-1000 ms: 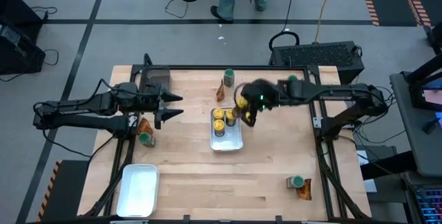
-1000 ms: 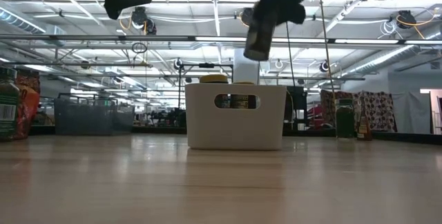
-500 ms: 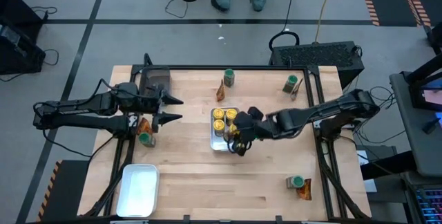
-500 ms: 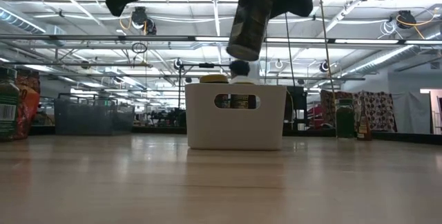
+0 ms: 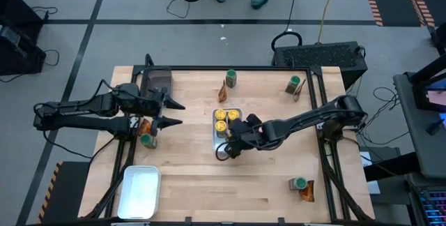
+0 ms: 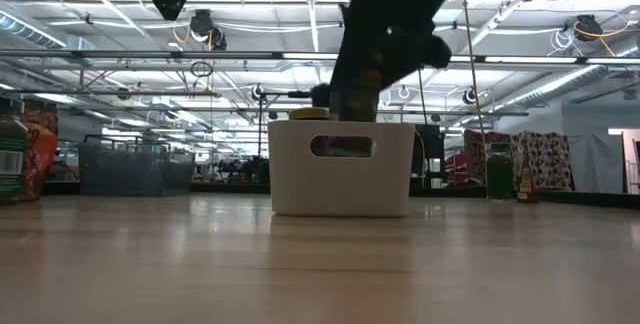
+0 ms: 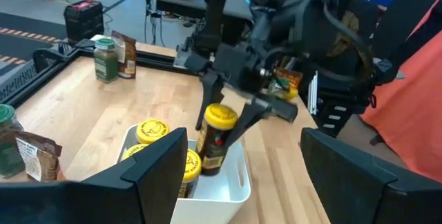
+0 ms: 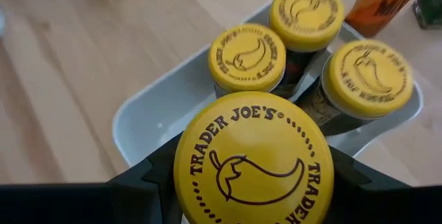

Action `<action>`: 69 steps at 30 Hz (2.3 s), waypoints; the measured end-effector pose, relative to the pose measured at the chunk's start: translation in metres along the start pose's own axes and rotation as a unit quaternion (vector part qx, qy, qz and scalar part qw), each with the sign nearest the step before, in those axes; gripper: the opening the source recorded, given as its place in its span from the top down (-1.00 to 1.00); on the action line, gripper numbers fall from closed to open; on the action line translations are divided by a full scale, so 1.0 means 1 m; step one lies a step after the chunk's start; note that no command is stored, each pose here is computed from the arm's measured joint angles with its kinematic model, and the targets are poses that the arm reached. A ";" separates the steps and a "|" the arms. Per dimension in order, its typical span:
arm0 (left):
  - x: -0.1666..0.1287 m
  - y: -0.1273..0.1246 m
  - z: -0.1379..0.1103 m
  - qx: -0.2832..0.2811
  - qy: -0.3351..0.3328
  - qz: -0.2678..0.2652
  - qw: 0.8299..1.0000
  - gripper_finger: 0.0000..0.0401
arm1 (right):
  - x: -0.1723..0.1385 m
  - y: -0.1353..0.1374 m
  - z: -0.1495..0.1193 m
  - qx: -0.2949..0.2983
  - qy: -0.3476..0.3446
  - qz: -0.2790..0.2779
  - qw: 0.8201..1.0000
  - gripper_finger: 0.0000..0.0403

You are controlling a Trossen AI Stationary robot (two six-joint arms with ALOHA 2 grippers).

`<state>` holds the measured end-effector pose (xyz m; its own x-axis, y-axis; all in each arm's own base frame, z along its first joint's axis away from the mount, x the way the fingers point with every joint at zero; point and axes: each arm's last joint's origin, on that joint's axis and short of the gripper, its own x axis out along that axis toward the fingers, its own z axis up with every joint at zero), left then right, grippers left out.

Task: Sort spices by type
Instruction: Put the yellow spice bottle into the top white bin, then put the top center brown spice pouch into the black transparent bin

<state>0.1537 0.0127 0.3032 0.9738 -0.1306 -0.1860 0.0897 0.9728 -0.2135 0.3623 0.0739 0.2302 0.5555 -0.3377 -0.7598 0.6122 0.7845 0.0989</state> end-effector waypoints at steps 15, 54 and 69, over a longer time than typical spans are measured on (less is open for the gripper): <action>0.000 0.001 0.000 -0.015 -0.003 0.013 1.000 -0.42 | 0.033 -0.021 0.011 -0.036 0.029 -0.034 0.998 0.00; 0.000 0.002 0.001 -0.016 -0.009 0.042 0.999 -0.42 | -0.069 -0.059 0.092 -0.074 0.072 0.016 0.995 -0.40; 0.000 0.003 0.001 -0.050 -0.014 0.055 0.997 -0.42 | -0.036 -0.167 0.171 -0.093 -0.033 0.003 0.995 -0.39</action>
<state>0.1541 0.0160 0.3034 0.9822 -0.0176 -0.1873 -0.0378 0.9569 -0.2879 0.3363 -0.1333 0.3511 0.5987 -0.3618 -0.7146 0.4977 0.8671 -0.0220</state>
